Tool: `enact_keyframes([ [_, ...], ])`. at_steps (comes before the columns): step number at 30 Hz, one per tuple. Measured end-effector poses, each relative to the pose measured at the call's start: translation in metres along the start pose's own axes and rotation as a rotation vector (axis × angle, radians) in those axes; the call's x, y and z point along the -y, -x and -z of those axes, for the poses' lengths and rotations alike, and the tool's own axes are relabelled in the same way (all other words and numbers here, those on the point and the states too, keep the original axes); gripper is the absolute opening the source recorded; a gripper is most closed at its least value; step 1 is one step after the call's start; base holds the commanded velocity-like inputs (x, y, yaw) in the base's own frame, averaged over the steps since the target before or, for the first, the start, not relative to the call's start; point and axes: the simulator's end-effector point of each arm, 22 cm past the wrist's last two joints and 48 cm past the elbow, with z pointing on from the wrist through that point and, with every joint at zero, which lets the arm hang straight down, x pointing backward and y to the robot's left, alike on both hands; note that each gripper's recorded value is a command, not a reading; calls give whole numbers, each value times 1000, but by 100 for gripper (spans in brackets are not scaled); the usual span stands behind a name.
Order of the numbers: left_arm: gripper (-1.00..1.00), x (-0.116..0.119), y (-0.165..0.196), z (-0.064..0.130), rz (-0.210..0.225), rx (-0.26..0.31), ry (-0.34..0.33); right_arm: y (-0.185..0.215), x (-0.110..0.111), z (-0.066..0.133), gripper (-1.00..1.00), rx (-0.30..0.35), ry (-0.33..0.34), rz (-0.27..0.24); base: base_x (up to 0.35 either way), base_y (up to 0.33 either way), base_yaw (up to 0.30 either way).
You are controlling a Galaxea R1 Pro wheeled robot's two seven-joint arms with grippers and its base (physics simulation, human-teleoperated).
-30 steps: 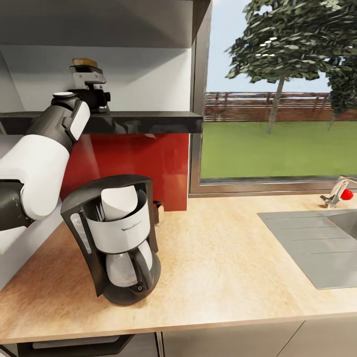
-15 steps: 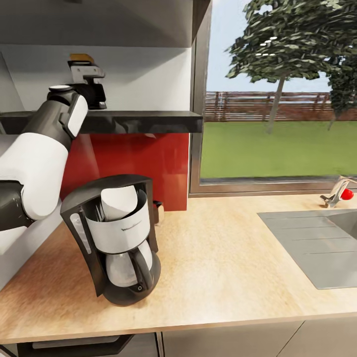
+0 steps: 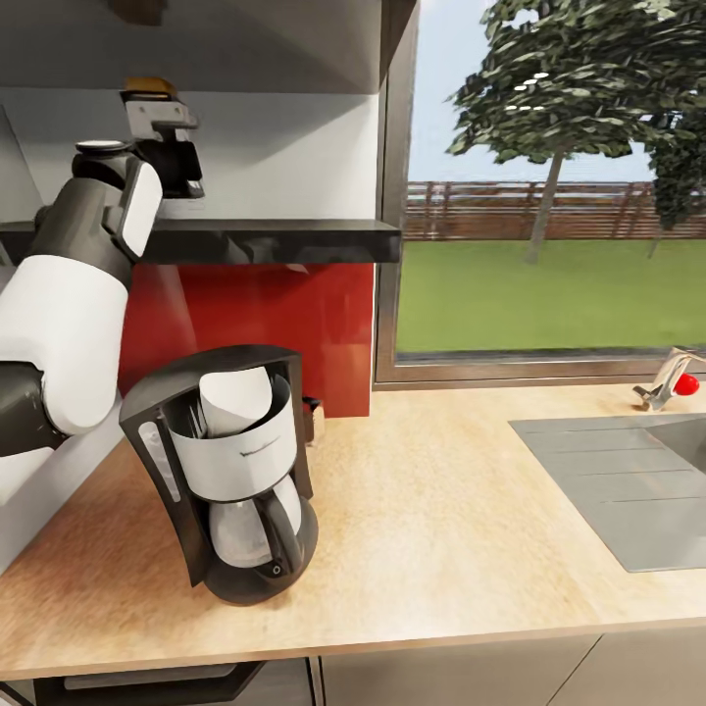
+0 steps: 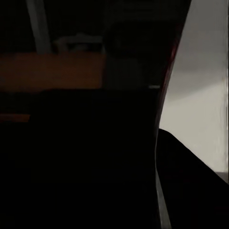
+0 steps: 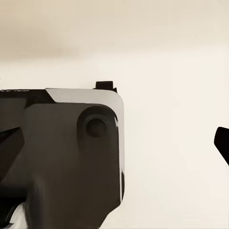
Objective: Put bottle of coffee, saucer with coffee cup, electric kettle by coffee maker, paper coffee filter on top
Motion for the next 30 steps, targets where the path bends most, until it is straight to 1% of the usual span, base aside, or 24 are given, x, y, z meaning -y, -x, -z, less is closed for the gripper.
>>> enact_keyframes([
  [2,-100,-1,0,0,-1,-4,2,1,-1,0,100,2,1,0,0,0,0],
  [3,-100,-5,-1,0,-7,0,6,5,-4,0,100,13,5,-9,0,0,0],
  [6,-100,-6,-16,-1,-20,-20,5,16,-5,0,100,45,6,-7,0,0,0],
  [8,-100,-9,-26,-1,-26,-36,19,24,-4,1,100,67,5,-3,0,0,0],
  [12,-100,-10,-42,-2,-32,-58,22,31,-3,1,100,93,4,0,0,0,0],
  [14,-100,-10,-42,0,-35,-52,22,34,-3,2,100,106,3,1,-51,3,0],
  [18,-100,-9,-43,0,-34,-52,21,35,-3,2,100,109,3,1,-221,61,0],
  [30,-100,-9,-43,0,-33,-53,21,35,-3,2,100,109,4,2,-291,97,0],
])
